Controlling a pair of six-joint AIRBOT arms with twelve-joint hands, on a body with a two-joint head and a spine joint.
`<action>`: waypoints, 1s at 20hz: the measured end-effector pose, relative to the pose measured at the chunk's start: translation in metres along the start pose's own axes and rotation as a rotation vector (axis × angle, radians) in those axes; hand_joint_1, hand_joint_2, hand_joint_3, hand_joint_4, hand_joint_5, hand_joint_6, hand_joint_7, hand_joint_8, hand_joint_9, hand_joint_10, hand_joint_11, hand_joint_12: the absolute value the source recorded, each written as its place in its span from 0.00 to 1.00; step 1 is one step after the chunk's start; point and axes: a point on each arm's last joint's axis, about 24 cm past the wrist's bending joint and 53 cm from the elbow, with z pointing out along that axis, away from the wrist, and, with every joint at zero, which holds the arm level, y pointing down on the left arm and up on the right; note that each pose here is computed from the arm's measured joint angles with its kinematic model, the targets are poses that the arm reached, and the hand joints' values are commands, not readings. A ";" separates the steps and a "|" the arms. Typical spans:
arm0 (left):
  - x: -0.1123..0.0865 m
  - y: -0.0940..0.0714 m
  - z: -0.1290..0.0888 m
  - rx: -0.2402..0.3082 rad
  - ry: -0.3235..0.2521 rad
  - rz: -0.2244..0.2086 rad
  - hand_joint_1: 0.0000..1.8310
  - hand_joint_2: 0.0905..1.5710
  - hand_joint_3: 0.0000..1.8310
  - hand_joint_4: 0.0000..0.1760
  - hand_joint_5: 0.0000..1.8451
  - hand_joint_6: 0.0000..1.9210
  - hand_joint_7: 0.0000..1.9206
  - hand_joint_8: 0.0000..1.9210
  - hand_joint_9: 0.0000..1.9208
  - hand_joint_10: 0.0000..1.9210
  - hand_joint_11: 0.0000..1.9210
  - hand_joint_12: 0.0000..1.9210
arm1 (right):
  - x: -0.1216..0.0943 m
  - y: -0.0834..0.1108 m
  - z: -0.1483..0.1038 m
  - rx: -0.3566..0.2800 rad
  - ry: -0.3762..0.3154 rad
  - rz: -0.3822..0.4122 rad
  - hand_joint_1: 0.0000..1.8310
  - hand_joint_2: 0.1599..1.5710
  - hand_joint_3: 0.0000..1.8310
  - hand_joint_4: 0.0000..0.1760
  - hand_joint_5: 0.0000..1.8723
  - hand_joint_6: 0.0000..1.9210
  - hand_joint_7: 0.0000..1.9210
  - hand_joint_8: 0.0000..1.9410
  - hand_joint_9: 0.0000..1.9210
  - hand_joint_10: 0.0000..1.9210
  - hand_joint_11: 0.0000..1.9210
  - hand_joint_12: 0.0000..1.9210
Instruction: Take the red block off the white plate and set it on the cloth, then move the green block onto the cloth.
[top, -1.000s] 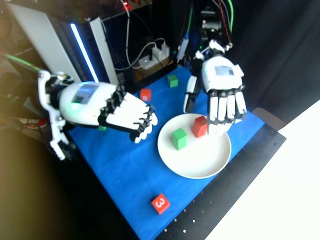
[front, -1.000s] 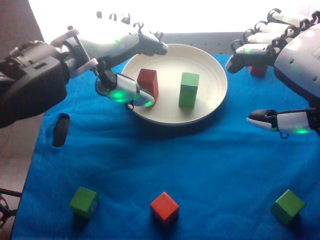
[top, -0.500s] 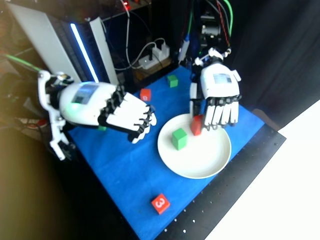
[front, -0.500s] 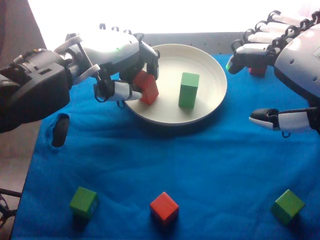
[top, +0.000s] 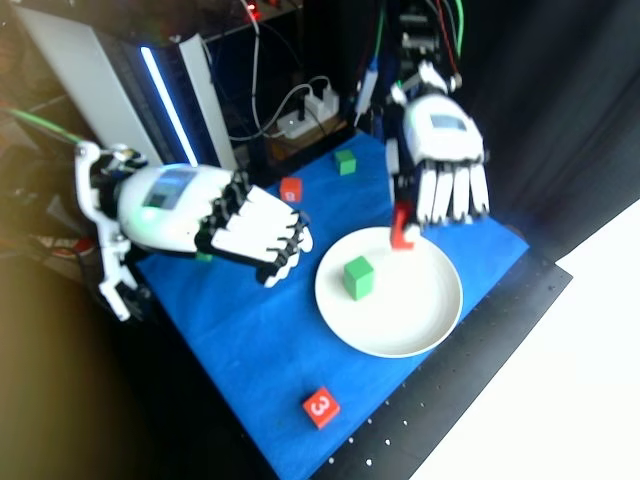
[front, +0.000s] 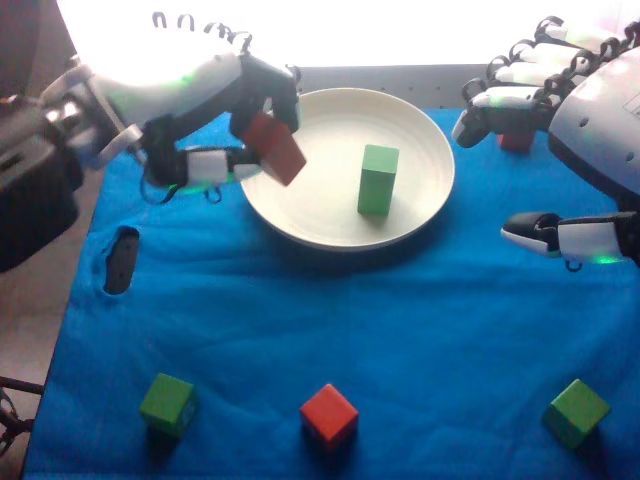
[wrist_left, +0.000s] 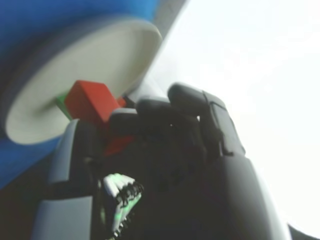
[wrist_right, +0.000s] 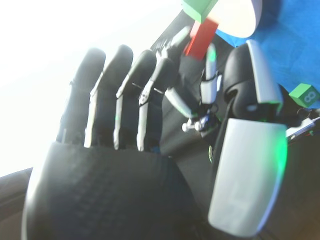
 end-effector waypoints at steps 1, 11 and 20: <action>0.000 -0.006 -0.012 0.016 -0.003 0.008 0.65 0.77 0.00 0.00 0.41 0.59 0.42 0.80 0.23 0.99 0.22 1.00 | 0.000 0.000 0.000 0.002 -0.001 0.001 0.64 0.42 0.12 0.00 0.32 0.37 0.25 0.58 0.19 0.72 0.09 0.96; 0.006 -0.039 -0.069 0.089 -0.031 0.006 0.65 0.78 0.00 0.00 0.39 0.61 0.42 0.81 0.25 0.94 0.23 1.00 | 0.000 -0.001 0.000 0.007 -0.002 0.008 0.64 0.46 0.05 0.00 0.38 0.27 0.34 0.38 0.24 0.59 0.11 0.90; 0.057 -0.021 -0.090 0.015 0.096 -0.116 0.63 0.80 0.00 0.00 0.37 0.67 0.38 0.83 0.23 0.82 0.14 0.93 | 0.000 -0.001 0.000 0.010 -0.002 0.011 0.62 0.50 0.02 0.00 0.39 0.21 0.32 0.40 0.23 0.60 0.10 0.90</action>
